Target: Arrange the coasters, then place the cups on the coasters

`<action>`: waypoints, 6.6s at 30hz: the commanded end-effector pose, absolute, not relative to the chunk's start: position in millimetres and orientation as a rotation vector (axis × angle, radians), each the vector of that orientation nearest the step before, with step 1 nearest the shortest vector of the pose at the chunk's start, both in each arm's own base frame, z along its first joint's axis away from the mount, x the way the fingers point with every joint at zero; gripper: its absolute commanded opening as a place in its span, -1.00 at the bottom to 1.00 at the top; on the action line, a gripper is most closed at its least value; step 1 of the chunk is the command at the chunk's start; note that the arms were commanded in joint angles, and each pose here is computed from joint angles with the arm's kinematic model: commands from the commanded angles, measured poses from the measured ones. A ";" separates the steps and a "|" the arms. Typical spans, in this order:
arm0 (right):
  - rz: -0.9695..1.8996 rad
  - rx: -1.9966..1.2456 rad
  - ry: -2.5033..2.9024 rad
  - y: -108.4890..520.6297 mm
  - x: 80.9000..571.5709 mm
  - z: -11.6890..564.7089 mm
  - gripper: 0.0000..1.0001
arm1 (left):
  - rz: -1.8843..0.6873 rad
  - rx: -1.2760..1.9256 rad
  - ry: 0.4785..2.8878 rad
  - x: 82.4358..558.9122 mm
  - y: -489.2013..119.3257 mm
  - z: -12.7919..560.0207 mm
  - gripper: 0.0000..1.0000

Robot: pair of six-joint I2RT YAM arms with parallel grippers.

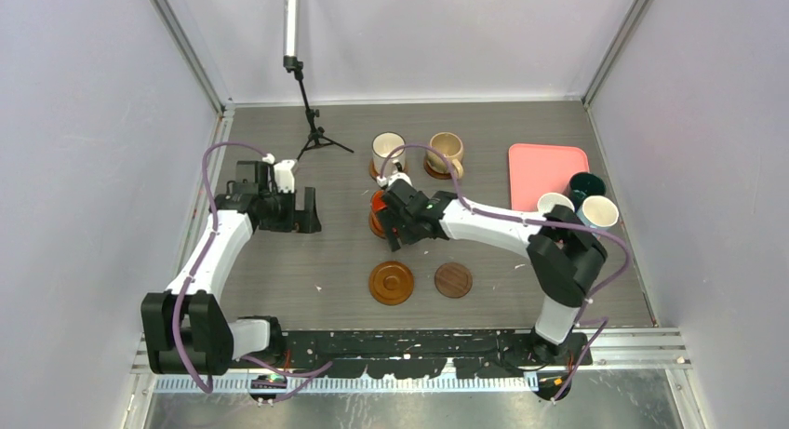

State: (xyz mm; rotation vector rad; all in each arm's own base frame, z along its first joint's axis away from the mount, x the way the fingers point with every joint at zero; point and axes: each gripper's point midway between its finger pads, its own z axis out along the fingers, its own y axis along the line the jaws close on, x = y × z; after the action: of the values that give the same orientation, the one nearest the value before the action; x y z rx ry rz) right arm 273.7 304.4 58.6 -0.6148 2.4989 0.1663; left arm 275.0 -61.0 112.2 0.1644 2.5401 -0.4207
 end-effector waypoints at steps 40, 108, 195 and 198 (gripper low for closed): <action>0.379 -0.888 2.666 -43.0 232.2 212.5 0.48 | -0.442 0.622 2.498 286.7 -102.4 114.0 0.99; -0.192 -0.364 2.834 -69.1 333.1 114.2 0.06 | -0.347 0.622 2.509 295.0 -91.1 112.1 0.99; 0.566 -0.945 2.046 159.3 186.5 179.1 -0.99 | -0.402 0.364 2.481 276.1 -89.6 132.7 0.99; 0.608 -1.070 2.009 181.5 169.5 170.2 -0.99 | -0.400 0.363 2.483 271.6 -88.4 131.7 0.99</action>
State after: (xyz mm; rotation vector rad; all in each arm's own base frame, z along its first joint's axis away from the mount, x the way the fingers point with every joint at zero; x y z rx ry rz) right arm 178.3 149.1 155.1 -0.9492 2.1580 0.5291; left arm 273.6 -86.4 125.2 0.3846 2.5172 -0.3726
